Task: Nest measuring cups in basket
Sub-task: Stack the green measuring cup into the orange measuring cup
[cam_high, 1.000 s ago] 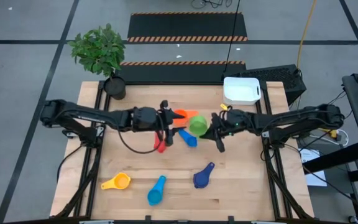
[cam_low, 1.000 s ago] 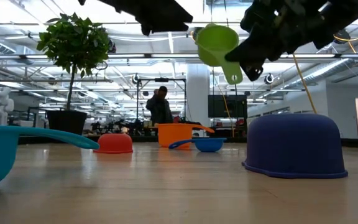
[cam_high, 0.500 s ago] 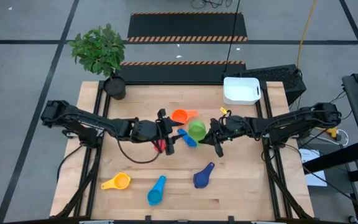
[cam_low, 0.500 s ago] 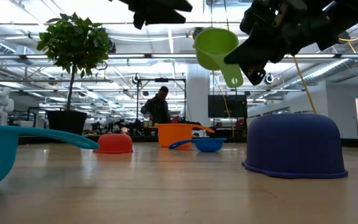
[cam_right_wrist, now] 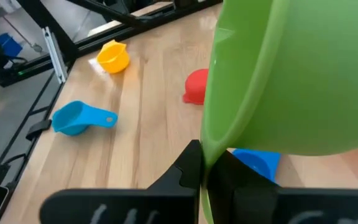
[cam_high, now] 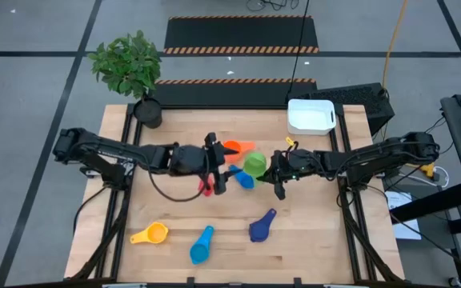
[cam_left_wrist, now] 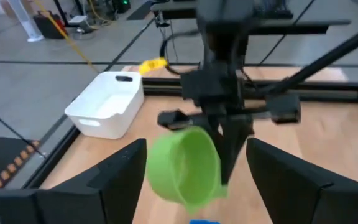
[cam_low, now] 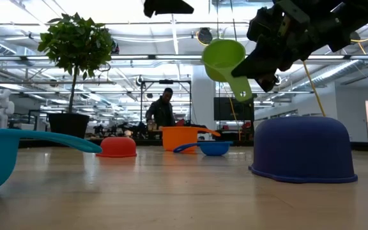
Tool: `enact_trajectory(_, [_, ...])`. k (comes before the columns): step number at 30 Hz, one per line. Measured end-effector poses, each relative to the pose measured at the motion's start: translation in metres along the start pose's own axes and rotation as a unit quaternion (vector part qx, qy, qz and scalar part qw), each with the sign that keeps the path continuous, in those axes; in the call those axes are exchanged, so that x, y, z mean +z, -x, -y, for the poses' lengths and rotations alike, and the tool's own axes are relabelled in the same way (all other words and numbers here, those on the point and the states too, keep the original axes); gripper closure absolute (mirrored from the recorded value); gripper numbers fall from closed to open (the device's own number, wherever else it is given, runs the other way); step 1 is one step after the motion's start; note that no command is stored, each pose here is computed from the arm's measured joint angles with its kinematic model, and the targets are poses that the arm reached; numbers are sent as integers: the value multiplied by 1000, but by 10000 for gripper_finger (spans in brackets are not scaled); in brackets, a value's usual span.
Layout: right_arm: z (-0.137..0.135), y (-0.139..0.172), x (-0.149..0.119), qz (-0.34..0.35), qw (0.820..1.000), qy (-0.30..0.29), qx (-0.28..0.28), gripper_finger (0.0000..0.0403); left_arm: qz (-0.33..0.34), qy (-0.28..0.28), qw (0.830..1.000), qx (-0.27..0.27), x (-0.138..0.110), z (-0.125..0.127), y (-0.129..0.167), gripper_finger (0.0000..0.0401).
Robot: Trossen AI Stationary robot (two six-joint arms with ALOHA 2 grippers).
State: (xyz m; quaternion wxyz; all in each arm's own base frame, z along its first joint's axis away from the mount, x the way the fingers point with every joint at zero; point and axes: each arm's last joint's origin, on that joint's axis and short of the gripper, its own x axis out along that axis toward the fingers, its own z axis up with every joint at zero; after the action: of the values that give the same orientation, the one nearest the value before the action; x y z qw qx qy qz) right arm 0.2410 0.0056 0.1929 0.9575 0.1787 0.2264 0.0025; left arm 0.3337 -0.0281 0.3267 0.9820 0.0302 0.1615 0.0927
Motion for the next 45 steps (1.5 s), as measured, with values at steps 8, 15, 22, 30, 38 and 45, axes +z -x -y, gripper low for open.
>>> enact_trajectory(8, [0, 0, 1, 6, 1000, 4, 2, 403, -69, -26, 997, -32, 14, -17, -29, 121])
enact_trajectory(15, [0, 0, 1, 5, 1000, 17, 2, 403, -104, 12, 987, -123, 25, -31, -66, 136])
enact_trajectory(22, [1, 0, -2, -14, 1000, 25, -3, 403, -101, 62, 975, -189, 38, -56, -69, 168])
enact_trajectory(30, [3, 0, -7, -38, 999, 14, -9, 403, -135, 91, 960, -226, 20, -76, -74, 179])
enact_trajectory(38, [4, 1, -9, -48, 999, 1, -13, 403, -173, 98, 954, -223, -5, -82, -98, 152])
enact_trajectory(45, [5, 1, -12, -64, 998, 3, -19, 403, -193, 95, 950, -225, -16, -81, -108, 144])
